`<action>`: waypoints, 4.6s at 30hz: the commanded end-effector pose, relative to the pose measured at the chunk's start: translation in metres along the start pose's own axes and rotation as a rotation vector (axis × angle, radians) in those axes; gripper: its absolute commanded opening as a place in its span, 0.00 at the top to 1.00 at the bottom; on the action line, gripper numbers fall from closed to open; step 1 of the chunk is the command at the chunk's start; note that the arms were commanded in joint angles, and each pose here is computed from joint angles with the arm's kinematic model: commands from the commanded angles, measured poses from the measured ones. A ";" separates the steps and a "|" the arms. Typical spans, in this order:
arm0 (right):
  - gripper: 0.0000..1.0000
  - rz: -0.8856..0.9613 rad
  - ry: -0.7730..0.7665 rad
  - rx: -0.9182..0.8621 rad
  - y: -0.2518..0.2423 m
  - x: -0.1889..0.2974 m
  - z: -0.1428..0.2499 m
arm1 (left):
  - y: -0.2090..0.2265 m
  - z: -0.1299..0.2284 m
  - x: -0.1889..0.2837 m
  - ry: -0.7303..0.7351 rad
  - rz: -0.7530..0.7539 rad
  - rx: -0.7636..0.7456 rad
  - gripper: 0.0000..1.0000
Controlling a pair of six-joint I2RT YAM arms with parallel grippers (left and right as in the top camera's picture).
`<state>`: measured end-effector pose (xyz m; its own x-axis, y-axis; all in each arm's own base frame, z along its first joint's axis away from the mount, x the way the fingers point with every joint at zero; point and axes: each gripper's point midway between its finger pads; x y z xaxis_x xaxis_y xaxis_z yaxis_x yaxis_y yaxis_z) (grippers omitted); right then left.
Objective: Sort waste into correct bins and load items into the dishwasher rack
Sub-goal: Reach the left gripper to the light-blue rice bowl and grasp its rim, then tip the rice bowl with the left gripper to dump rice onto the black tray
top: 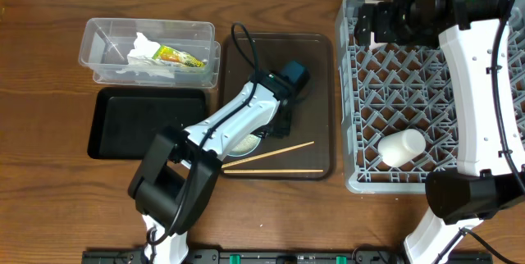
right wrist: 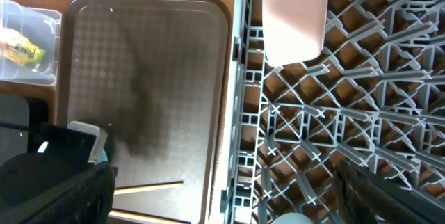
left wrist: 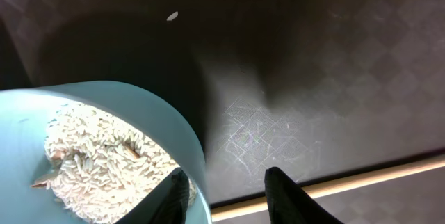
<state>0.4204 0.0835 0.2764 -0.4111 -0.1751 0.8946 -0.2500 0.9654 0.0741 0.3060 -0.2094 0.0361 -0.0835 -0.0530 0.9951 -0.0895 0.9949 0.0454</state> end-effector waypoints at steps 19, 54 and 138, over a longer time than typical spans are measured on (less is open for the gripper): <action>0.02 0.015 -0.010 -0.016 -0.005 0.007 0.000 | 0.003 0.012 0.037 0.100 0.129 -0.020 0.94; 0.02 0.037 0.018 0.001 -0.008 0.002 0.006 | 0.184 -0.053 0.132 -0.022 1.238 0.407 0.94; 0.01 0.042 0.030 0.015 -0.004 -0.002 0.008 | 0.075 -0.060 0.145 -0.244 0.859 0.223 0.93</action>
<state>0.4171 0.0761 0.2706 -0.3939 -0.1315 0.9097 -0.2337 0.9715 0.0392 0.3383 -0.1329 0.2150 -0.3323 0.8414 0.4261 -0.0952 0.4195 -0.9027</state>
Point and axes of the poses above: each gripper's point midway between its finger pads, its own x axis back along the fingers, its own y axis along the line the jaws close on, z = x × y, and after that the axes turned 12 degrees about x, right-handed
